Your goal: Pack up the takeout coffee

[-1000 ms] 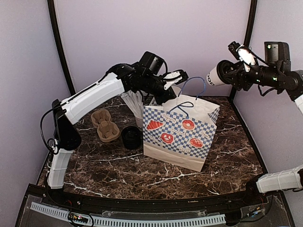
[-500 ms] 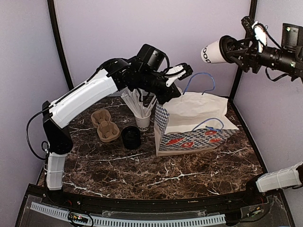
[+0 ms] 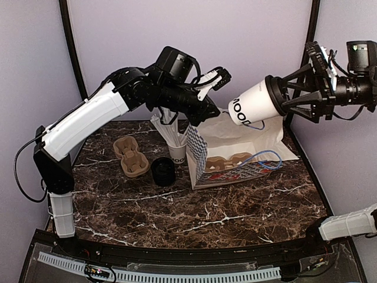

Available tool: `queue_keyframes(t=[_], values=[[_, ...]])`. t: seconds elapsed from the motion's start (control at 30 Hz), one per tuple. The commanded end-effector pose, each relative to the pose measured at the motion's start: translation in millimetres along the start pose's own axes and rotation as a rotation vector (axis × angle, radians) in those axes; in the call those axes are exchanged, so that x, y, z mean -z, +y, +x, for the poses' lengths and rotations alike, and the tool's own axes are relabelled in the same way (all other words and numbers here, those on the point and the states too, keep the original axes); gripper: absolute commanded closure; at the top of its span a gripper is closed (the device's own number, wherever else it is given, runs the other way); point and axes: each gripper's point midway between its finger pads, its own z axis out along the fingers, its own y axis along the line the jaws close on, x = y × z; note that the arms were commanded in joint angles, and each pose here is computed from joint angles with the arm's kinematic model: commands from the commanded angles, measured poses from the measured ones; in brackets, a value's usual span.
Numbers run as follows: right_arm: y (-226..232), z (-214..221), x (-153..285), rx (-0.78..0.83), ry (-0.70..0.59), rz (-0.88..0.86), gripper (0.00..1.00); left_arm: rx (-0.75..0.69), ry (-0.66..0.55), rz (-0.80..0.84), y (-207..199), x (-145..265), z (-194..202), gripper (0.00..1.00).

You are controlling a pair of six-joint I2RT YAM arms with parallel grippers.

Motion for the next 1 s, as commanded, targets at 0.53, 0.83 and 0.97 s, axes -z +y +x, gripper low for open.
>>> queue_keyframes(t=[0.53,0.83,0.97], values=[[26.0,53.8,-21.5,-0.041,0.11,-0.08,0.35,0.067,-0.033,0.043,-22.9,4.2,-6.9,1.0],[26.1,95.3,-36.3,-0.033,0.225,-0.04,0.35,0.081,-0.041,0.021,-34.7,2.8,-10.6,1.0],[40.3,124.4,-43.6,-0.031,0.3,-0.062,0.35,0.107,-0.036,-0.033,-34.9,1.0,-9.7,1.0]])
